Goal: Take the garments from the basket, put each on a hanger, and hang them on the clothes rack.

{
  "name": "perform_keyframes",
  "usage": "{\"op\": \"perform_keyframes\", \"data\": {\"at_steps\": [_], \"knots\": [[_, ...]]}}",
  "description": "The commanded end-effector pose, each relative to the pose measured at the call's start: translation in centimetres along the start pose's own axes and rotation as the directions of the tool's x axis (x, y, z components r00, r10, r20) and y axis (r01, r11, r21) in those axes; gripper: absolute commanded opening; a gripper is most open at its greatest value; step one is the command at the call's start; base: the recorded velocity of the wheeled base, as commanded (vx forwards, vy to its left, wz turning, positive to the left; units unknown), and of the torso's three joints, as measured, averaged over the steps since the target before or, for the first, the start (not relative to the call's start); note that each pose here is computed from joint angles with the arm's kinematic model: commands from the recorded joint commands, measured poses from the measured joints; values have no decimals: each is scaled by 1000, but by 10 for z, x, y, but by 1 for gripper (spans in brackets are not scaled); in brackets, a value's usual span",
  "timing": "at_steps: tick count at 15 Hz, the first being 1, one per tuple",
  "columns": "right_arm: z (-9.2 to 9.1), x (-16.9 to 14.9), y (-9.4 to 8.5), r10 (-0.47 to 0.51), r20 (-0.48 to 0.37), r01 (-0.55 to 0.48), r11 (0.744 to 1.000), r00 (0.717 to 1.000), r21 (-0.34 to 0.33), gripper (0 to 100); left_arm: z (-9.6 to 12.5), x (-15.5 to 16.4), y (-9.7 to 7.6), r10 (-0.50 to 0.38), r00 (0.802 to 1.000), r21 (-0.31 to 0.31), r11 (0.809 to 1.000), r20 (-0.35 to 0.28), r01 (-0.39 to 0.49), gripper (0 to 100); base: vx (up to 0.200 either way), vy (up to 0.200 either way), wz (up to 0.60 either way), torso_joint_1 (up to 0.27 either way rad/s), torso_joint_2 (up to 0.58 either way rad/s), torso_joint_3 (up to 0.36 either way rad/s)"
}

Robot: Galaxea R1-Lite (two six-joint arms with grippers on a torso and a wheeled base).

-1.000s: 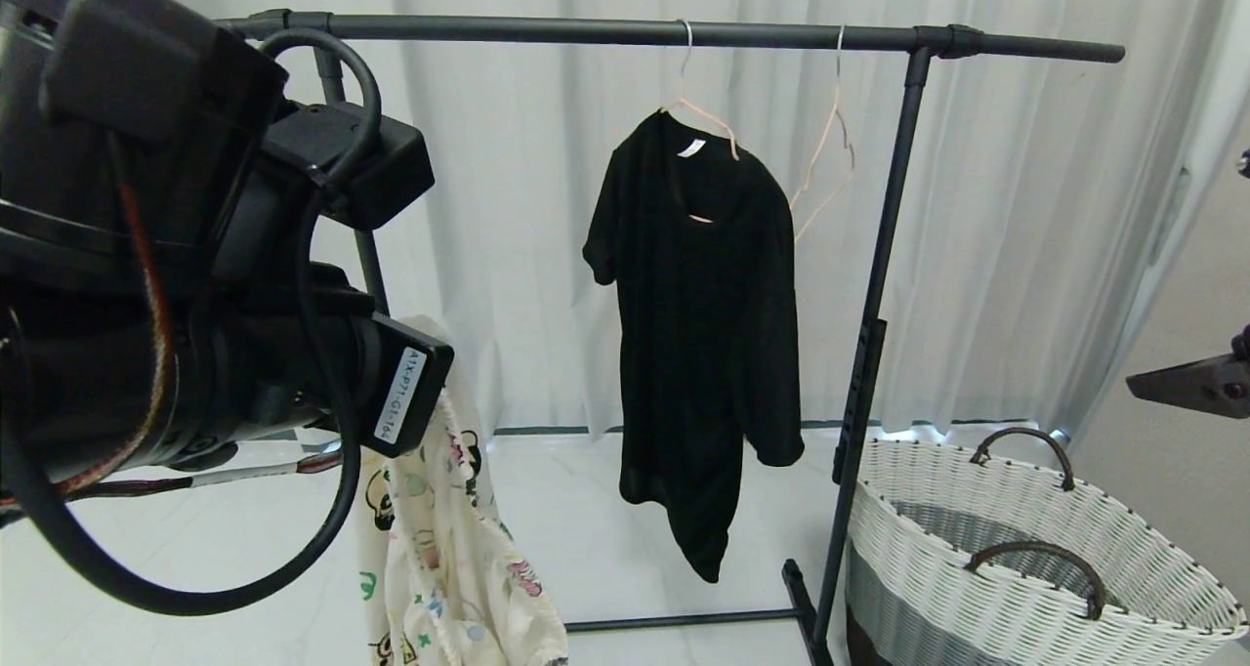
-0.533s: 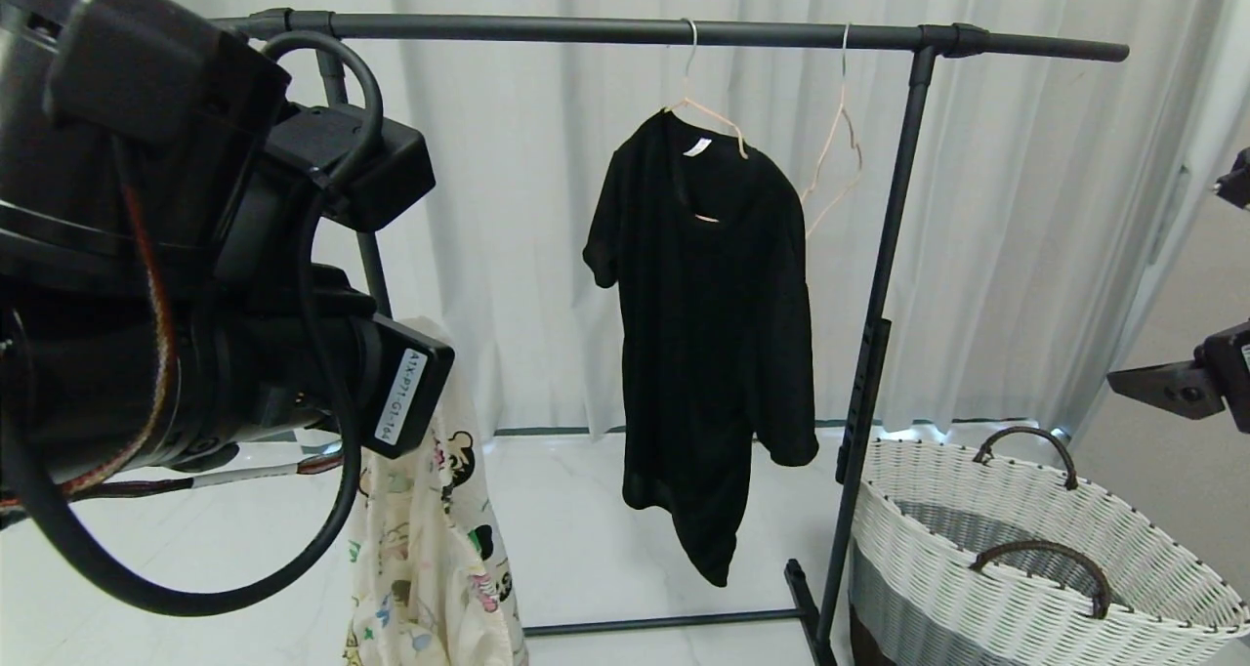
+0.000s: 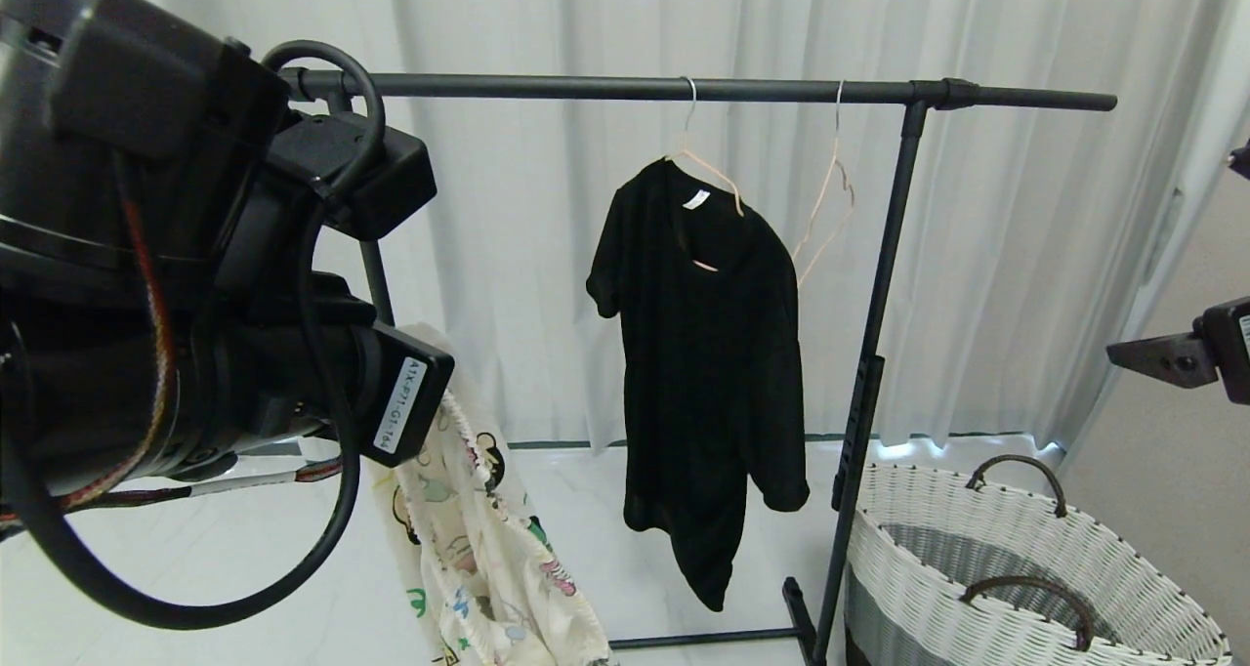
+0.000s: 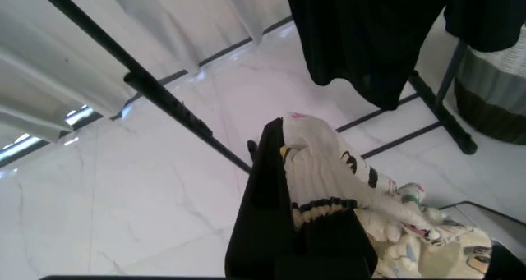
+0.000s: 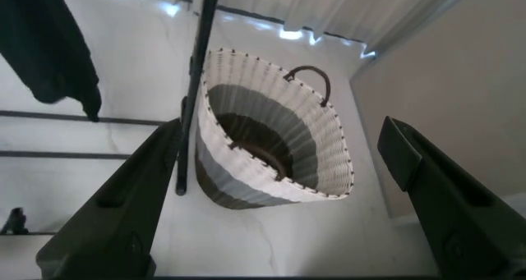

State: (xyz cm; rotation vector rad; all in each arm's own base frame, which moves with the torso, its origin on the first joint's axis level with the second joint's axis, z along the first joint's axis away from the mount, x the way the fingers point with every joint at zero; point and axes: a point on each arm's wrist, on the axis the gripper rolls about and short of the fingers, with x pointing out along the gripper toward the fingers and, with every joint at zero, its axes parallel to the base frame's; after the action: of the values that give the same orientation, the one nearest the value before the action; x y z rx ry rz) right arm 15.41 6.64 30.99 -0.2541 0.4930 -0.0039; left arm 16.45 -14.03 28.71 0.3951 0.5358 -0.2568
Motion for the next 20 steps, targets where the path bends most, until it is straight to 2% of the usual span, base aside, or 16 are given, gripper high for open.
{"op": "perform_keyframes", "data": {"at_steps": [1, 15, 20], "knots": [[2, 4, 2, 0, 5, 0, 1000, 1000, 1, 100, 0, 0, 0, 1, 1000, -1, 1000, 1, -1, 0, 0, 0, 0, 193, -461, -286], [5, 9, 5, 5, 17, -5, 1000, 1000, 7, 100, 0, -1, 1, 6, 1000, -3, 1000, 4, -6, 0, 0, 0, 0, 202, -463, -268], [10, 17, 9, 20, 70, -22, 999, 997, 29, 100, 1, -3, -1, -2, 1000, 2, 1000, 9, 2, 0, 200, 0, 0, 31, -65, -31]]}}
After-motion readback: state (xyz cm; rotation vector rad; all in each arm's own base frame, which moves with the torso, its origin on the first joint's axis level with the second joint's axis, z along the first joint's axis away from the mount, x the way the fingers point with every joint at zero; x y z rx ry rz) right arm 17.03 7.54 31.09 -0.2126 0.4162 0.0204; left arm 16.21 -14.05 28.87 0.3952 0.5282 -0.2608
